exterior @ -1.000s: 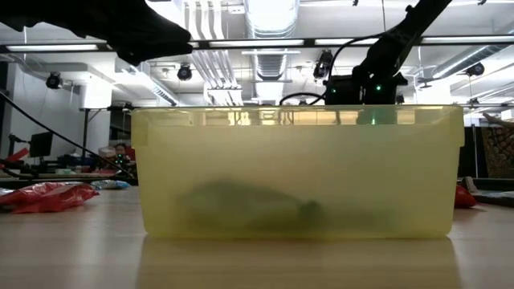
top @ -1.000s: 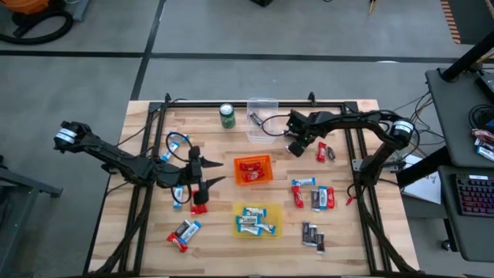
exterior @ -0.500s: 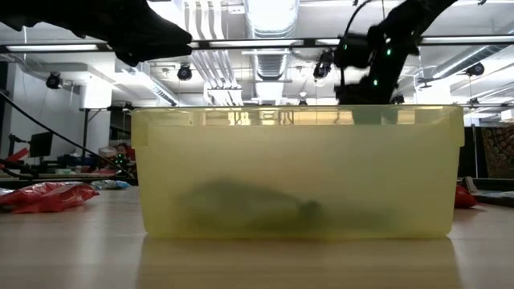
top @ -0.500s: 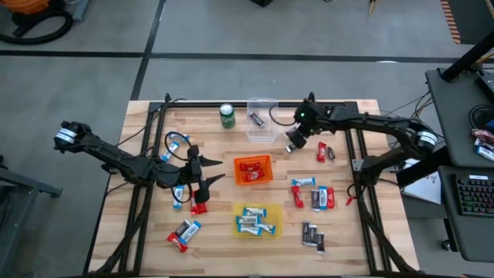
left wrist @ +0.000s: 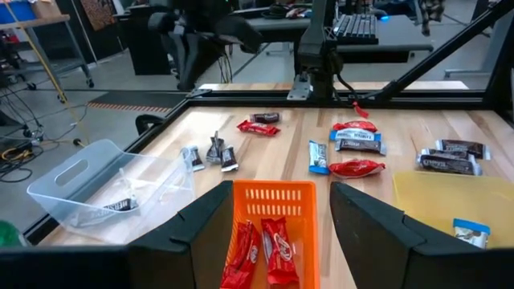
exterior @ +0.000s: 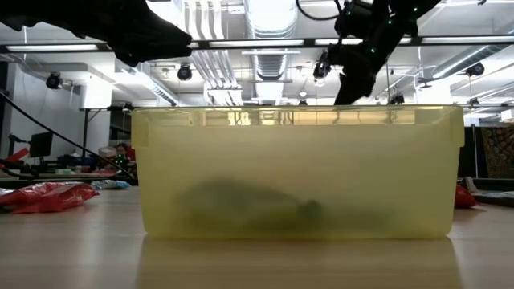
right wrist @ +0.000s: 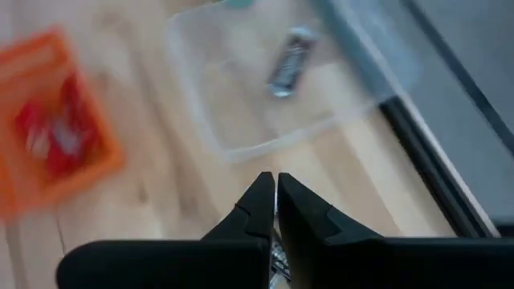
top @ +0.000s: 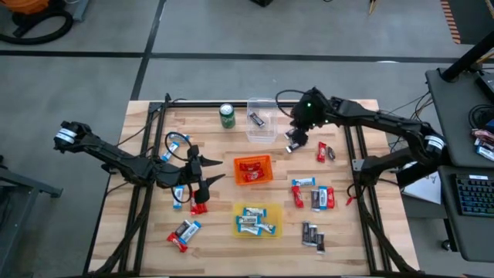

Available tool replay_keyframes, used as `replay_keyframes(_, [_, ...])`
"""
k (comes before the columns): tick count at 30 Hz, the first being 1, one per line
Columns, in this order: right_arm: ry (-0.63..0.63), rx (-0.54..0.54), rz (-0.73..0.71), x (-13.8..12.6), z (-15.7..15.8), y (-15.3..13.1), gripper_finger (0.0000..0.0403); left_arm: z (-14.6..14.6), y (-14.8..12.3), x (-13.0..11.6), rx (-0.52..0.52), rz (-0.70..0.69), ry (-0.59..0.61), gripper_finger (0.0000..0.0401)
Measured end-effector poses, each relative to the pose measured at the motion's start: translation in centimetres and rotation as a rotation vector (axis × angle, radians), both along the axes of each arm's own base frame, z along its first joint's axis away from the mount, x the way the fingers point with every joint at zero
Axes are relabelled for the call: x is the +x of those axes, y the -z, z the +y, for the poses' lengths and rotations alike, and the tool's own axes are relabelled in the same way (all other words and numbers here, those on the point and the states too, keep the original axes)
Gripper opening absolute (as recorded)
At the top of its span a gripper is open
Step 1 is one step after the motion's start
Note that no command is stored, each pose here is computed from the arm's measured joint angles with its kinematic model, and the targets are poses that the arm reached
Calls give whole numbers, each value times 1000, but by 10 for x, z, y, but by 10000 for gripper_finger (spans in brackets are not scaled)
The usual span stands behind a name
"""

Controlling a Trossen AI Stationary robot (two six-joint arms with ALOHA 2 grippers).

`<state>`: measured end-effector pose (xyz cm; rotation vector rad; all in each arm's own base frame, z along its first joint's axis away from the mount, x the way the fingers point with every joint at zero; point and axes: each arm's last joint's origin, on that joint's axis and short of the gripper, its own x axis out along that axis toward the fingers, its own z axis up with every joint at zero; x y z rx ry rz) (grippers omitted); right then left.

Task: Sort candy
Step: Put the black candy into the transparent bin

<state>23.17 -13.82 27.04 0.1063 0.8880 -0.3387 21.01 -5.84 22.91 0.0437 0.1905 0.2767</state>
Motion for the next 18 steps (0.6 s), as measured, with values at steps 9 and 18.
replay_keyframes(9, [-151,28,391,5,-7,61,89,0,1,0,3,7,1,191])
replay_keyframes(18, [-151,63,599,14,-23,113,177,0,1,0,3,6,1,191])
